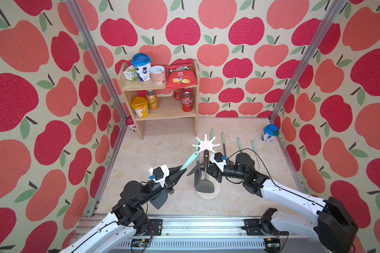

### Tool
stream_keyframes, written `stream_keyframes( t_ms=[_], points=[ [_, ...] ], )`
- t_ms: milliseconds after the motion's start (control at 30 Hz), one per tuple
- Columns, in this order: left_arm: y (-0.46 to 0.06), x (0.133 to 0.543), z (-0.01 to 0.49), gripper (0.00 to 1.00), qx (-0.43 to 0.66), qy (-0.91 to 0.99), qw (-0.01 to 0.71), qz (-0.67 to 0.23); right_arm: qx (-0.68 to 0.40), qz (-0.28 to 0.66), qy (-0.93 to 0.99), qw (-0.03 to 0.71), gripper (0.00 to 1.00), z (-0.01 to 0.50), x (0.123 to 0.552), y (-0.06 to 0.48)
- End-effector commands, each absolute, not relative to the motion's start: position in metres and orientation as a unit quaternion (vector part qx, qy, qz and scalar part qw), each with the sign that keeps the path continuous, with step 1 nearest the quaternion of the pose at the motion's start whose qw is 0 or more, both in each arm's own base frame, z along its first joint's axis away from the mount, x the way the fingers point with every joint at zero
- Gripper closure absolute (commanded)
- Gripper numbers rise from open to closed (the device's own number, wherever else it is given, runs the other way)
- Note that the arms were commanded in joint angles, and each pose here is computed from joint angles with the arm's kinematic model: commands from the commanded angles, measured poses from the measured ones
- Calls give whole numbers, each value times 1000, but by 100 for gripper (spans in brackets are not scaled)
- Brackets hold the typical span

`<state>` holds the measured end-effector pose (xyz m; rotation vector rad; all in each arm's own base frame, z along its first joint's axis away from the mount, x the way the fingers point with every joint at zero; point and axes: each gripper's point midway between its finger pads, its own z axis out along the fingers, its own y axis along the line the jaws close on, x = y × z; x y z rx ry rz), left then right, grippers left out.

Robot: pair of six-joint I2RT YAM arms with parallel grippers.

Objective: Take the spatula off the kitchen utensil rack
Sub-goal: Take off the spatula from the rack, then place the spatula at the center of the board.

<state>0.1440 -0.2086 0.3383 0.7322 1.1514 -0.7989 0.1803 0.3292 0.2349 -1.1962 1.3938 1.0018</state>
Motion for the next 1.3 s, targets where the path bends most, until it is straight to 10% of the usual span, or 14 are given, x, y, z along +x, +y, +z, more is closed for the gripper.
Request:
stream_keyframes(
  t_ms=[0, 1267],
  points=[
    [-204, 142, 328, 100, 323, 530, 696, -362, -447, 354, 670, 475, 100, 193, 211, 310],
    [-157, 242, 301, 100, 276, 720, 611, -180, -450, 351, 657, 493, 100, 201, 204, 303]
  ],
)
